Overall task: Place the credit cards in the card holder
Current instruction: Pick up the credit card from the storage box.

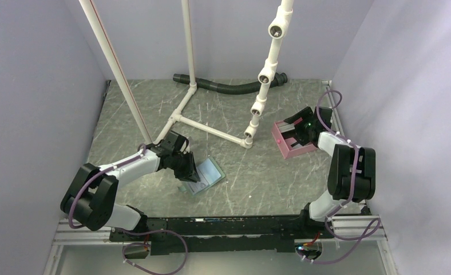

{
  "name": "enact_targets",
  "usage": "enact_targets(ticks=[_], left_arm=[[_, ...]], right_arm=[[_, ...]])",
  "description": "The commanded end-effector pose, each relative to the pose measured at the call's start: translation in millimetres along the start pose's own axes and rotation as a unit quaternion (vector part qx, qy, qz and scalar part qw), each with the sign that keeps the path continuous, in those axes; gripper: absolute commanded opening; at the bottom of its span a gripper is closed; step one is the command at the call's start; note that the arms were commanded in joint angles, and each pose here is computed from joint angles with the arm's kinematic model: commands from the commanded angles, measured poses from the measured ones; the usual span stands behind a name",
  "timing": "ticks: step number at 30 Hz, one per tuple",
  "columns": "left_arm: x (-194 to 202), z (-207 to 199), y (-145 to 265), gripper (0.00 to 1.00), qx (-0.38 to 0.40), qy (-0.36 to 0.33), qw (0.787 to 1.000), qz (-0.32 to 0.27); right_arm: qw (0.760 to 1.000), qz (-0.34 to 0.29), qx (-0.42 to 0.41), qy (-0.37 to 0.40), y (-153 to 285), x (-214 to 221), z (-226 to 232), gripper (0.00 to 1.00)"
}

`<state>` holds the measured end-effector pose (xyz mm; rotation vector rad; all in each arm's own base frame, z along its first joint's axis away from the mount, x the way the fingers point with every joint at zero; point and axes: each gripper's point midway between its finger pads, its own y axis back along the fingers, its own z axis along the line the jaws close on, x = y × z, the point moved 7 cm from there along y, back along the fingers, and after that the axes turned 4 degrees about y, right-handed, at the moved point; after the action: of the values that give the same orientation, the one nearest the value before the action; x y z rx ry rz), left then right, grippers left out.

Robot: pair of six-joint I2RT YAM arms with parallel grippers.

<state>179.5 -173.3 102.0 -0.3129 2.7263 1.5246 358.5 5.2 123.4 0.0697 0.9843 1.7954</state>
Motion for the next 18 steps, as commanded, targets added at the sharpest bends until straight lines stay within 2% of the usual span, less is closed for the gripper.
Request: enact_targets(ticks=[1,8,18], left_arm=[[-1.6,-4.9,6.2,0.26,0.006,-0.006,1.000,-0.013],[-1.1,-5.3,7.8,0.26,0.008,-0.005,1.000,-0.016],[1.2,-3.2,7.8,0.26,0.007,-0.004,1.000,-0.015]], right_arm=[[0.999,-0.029,-0.020,-0.014,-7.5,-12.5,12.3,0.86],[0.999,-0.032,-0.028,-0.027,-11.8,-11.6,15.0,0.83],[0.996,-0.045,-0.049,-0.056,-7.7,-17.2,25.3,0.71]])
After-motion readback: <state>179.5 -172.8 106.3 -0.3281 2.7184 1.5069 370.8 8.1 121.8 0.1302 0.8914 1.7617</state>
